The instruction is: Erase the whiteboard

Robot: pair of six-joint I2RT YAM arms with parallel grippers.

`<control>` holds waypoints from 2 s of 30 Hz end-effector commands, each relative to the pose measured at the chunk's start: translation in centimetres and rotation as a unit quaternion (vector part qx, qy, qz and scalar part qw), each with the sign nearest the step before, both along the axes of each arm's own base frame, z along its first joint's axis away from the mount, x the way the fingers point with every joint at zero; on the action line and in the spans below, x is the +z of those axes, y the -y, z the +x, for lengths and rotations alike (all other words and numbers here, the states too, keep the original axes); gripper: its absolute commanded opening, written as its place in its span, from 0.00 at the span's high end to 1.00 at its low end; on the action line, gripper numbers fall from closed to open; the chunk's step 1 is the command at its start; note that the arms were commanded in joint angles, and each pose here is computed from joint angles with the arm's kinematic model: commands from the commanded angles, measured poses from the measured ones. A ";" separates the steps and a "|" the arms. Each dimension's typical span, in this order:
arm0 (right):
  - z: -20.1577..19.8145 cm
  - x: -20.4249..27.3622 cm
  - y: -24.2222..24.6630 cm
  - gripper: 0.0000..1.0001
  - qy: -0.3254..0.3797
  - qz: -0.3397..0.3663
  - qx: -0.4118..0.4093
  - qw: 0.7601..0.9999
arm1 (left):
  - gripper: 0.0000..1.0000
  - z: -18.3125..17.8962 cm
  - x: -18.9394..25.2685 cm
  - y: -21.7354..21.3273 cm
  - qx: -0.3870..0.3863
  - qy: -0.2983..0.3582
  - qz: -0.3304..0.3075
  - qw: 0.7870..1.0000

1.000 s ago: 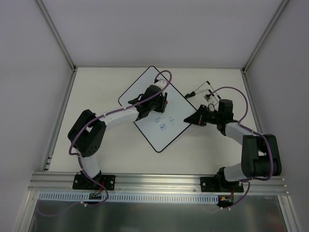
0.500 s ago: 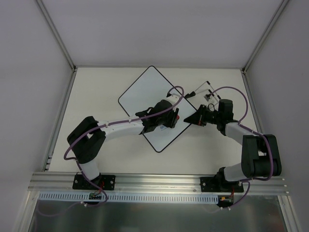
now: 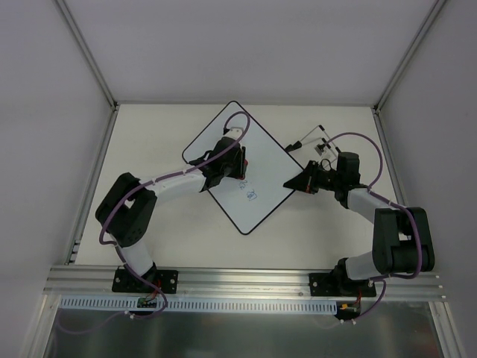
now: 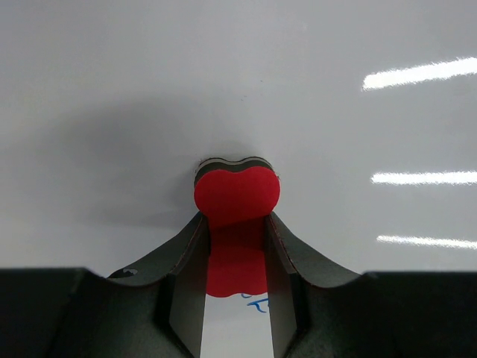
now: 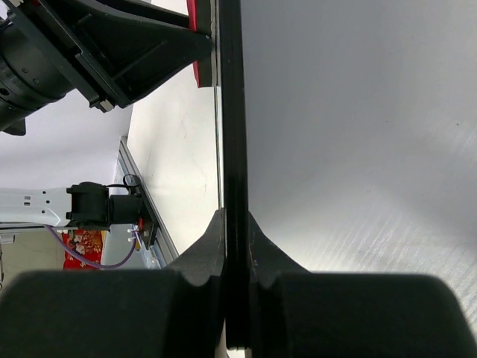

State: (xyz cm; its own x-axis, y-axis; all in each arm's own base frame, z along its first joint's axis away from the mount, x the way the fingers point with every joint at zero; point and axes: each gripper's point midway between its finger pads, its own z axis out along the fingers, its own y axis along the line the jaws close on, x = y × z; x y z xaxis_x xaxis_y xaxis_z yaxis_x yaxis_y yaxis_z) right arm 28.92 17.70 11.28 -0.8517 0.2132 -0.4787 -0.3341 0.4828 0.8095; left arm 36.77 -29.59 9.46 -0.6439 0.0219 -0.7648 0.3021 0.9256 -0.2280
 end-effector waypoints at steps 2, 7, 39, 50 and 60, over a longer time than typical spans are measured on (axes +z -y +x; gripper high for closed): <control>2.8 1.3 0.2 1.00 0.187 -0.081 0.023 0.979 | 1.00 -2.3 -6.1 -3.3 0.010 -0.068 0.084 0.994; 2.8 1.4 0.2 1.00 0.187 -0.081 0.023 0.979 | 1.00 -5.1 -6.0 -0.6 -0.035 -0.079 0.067 0.994; 3.3 0.8 0.3 1.00 0.176 -0.083 0.021 0.981 | 1.00 -4.5 -7.8 -6.6 0.068 -0.089 0.077 0.991; 3.5 0.9 0.2 1.00 0.178 -0.083 0.020 0.980 | 1.00 -10.7 -6.9 3.1 -0.093 -0.066 0.056 0.992; 4.1 0.9 0.3 1.00 0.177 -0.085 0.017 0.980 | 1.00 -17.2 -6.2 7.9 -0.205 -0.075 0.040 0.975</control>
